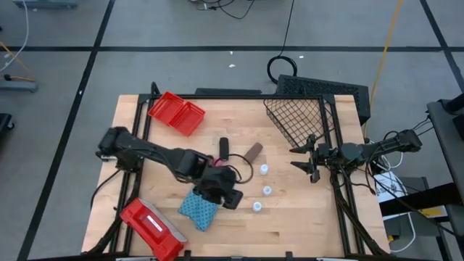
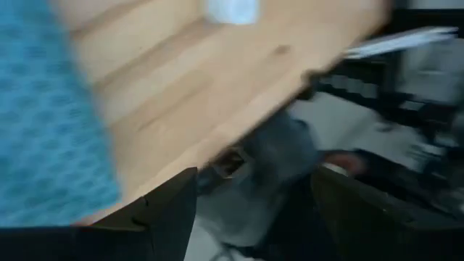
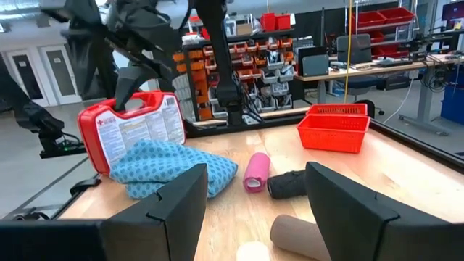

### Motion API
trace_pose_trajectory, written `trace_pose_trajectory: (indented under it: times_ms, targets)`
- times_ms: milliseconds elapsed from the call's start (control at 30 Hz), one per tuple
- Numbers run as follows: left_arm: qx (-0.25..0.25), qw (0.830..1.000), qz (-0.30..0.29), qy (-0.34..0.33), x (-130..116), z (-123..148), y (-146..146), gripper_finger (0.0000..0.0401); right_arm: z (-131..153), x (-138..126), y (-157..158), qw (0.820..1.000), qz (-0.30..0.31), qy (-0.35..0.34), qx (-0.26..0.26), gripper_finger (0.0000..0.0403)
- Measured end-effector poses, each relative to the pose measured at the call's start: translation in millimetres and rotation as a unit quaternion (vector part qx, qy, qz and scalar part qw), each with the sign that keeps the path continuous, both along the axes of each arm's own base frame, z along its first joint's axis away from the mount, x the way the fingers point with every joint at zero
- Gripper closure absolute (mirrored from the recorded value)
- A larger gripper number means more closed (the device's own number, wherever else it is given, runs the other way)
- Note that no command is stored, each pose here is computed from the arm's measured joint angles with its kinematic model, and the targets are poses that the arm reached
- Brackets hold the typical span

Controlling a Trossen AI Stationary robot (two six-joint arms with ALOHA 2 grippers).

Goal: Pick & place medical supplies in basket/bin
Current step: Put the blue patient gown into the wire basket

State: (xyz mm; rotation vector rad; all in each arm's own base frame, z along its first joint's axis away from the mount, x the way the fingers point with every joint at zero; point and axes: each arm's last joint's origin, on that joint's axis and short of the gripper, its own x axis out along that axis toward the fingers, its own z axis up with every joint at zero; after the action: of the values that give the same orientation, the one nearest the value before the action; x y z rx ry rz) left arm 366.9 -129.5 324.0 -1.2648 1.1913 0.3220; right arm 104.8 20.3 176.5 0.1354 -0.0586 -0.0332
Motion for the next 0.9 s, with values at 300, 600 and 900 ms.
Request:
trace_pose_trajectory:
  times_ms: [300,600,900]
  targets:
    - [0.184,0.964,0.054,0.185,10,-41,-15,0.0123,0,0,0,1.000,0.000,-0.001,0.000,0.0179]
    - [0.207,0.940,0.073,0.263,30,-100,-22,0.0123,0,0,0,1.000,0.000,-0.001,0.000,0.0181]
    - [0.249,0.920,0.132,0.271,34,-115,-17,0.0123,0,0,0,1.000,0.000,-0.001,0.000,0.0179]
